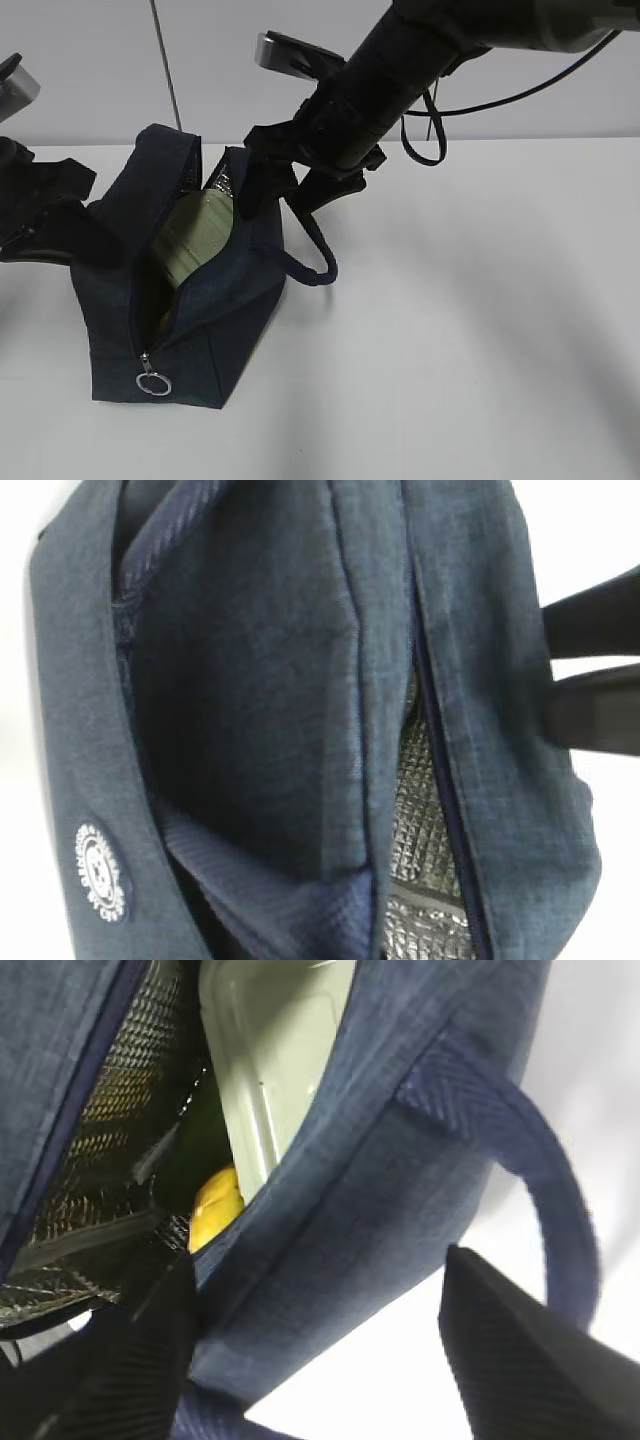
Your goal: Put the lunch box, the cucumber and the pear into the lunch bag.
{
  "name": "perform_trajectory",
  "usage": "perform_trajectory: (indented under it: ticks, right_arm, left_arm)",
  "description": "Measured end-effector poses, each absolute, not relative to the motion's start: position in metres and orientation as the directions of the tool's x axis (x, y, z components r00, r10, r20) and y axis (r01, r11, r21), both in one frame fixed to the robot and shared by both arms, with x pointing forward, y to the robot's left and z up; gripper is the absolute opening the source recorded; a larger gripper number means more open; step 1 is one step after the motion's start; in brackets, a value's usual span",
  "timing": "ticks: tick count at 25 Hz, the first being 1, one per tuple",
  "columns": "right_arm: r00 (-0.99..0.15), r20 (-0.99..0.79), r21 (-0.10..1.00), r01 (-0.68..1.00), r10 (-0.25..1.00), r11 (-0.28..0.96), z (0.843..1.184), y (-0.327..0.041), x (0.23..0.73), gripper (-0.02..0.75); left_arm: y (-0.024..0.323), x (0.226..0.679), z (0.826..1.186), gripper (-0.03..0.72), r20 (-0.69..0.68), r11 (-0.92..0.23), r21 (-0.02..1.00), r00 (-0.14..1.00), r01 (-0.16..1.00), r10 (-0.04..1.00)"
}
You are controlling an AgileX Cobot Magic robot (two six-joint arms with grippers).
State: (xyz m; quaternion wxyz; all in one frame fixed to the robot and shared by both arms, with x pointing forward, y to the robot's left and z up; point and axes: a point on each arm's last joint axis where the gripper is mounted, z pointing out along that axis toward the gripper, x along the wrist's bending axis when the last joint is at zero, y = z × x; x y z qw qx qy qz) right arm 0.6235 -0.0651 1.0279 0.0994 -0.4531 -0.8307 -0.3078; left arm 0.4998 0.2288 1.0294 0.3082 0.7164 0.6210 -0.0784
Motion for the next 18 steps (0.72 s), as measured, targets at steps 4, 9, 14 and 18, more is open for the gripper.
perform_trajectory:
  ticks: [4, 9, 14, 18]
  right_arm:
    - [-0.547, 0.478, 0.399, 0.832, 0.687, 0.385, 1.018, -0.060, 0.626, 0.554]
    - [-0.528, 0.504, 0.367, 0.847, 0.684, 0.384, 1.006, -0.057, 0.627, 0.445]
    - [-0.530, 0.510, 0.347, 0.847, 0.677, 0.402, 1.006, -0.057, 0.625, 0.208]
    - [-0.533, 0.510, 0.327, 0.846, 0.675, 0.421, 1.005, -0.058, 0.623, 0.027]
  left_arm:
    - [0.229, 0.500, 1.029, 0.001, -0.495, -0.039, 0.344, 0.217, 0.938, 0.841]
    - [0.229, 0.500, 1.029, 0.001, -0.495, -0.039, 0.344, 0.217, 0.938, 0.841]
    - [0.229, 0.500, 1.029, 0.001, -0.495, -0.039, 0.345, 0.216, 0.938, 0.842]
    - [0.228, 0.500, 1.030, 0.001, -0.503, -0.031, 0.344, 0.212, 0.938, 0.838]
